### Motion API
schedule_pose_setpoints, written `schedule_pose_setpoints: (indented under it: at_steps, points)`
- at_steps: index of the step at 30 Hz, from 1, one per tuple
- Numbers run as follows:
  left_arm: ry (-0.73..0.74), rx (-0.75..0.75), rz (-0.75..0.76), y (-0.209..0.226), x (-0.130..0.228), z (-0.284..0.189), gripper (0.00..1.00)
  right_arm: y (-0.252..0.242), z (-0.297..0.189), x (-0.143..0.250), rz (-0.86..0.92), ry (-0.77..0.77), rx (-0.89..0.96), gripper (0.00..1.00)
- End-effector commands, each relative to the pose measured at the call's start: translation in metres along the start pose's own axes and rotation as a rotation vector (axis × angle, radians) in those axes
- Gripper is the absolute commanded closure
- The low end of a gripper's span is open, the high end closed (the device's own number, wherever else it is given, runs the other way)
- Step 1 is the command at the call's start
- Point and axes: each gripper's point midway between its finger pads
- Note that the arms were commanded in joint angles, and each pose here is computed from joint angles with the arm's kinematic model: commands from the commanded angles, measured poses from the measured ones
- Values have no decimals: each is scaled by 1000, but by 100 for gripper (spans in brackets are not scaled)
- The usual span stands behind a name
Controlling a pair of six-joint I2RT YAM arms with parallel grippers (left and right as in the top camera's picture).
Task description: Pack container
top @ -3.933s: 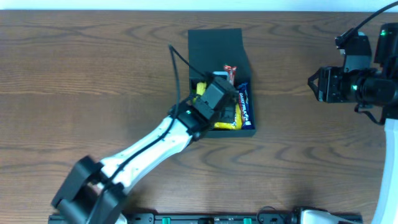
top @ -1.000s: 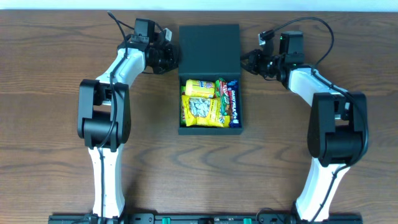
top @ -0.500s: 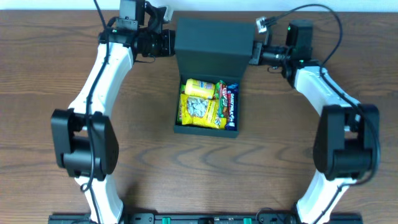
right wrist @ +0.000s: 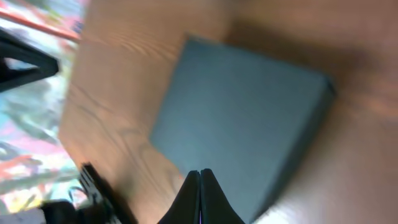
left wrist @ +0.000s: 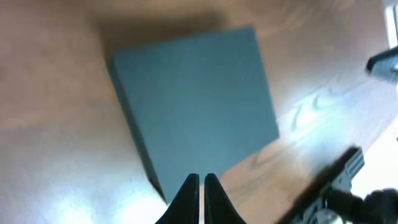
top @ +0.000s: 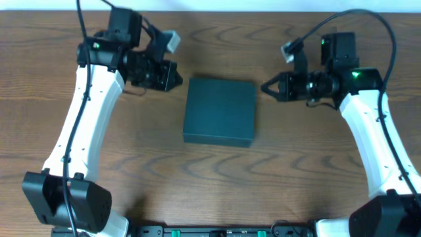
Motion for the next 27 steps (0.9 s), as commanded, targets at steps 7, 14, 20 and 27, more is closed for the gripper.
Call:
schedule_pose_setpoints:
  at_steps: [7,14,20,27]
  points:
    - [-117,-132,-20,-17,130,-44,94,-19,-27,89,-67,-62,82,98]
    - [-424,-219,55,-73,186,-85,94,29,-103,194,-281,-477,-61,89]
    - [-397,-198,-13,-79,205,-81,5,32,-114,219,-101,-522,-142,1]
    - [-396,-198,-14,-79,205,-80,5,30,-112,221,-91,-511,-138,1]
Point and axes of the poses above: each gripper's point midway between its finger pads, its own z axis out along the fingers, its own y axis along the line the jaws close on, x = y × z, and after that the axes turned 11 degrees about z, right-handed
